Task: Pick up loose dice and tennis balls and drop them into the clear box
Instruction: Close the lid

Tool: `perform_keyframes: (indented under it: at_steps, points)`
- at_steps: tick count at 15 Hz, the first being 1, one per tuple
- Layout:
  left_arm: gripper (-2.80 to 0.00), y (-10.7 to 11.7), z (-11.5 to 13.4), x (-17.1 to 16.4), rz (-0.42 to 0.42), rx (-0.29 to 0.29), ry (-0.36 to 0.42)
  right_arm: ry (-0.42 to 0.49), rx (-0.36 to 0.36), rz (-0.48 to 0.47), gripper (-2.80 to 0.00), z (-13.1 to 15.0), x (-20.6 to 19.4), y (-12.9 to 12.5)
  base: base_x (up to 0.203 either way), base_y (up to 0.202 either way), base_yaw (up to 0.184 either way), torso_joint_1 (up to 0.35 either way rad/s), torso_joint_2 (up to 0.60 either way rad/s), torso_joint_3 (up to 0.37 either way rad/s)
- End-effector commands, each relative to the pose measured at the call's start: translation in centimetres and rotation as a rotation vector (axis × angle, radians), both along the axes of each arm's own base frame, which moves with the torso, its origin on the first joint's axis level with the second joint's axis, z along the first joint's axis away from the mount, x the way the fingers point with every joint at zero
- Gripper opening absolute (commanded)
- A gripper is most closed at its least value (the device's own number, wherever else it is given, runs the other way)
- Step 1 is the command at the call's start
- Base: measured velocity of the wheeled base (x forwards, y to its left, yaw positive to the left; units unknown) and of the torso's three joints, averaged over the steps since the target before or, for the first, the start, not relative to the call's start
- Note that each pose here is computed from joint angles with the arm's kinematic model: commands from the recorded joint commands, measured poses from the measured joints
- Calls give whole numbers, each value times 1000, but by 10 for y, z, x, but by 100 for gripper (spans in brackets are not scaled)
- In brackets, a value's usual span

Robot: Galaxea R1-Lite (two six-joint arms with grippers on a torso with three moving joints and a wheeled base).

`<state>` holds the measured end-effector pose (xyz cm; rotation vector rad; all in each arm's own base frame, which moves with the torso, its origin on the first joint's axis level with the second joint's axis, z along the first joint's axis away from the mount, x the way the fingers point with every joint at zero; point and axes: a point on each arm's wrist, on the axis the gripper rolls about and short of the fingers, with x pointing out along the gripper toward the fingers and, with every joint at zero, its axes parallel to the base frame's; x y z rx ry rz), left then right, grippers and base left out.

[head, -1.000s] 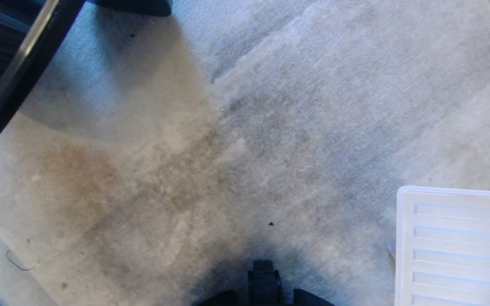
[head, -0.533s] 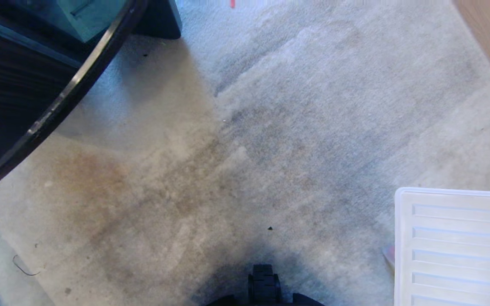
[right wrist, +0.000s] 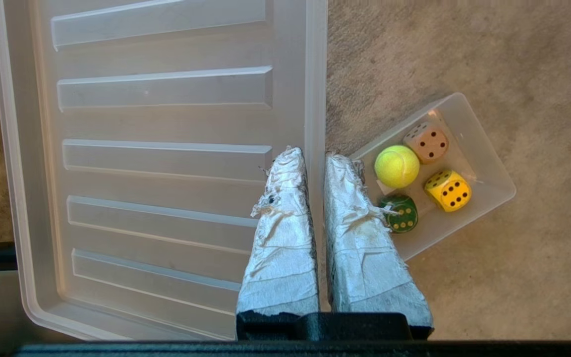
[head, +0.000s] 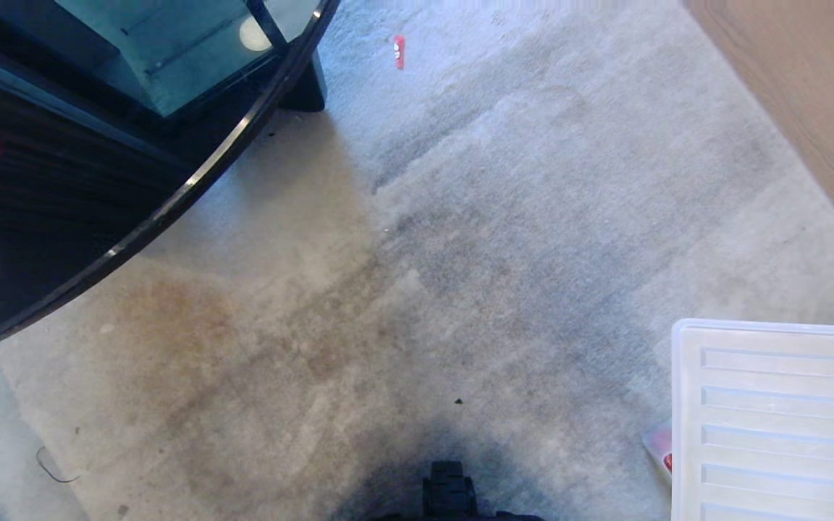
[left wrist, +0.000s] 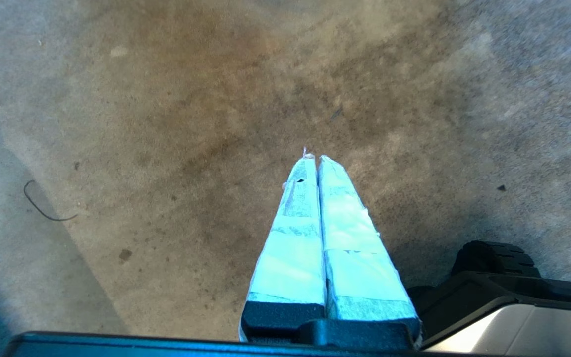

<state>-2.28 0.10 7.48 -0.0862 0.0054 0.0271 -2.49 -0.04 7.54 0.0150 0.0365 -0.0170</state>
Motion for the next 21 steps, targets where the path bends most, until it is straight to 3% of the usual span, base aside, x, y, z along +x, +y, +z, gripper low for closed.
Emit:
perform_keyframes:
  at_steps: [1,9,21]
  points:
    - [-280,0,0,0,1,-1,0,2,0,0,-280,0,0,0,0,0,0,2,2,206]
    - [-280,0,0,0,1,-1,0,2,0,0,-280,0,0,0,0,0,0,3,2,187]
    - [-280,0,0,0,-1,-1,1,2,0,0,-280,0,0,0,0,0,0,0,0,7]
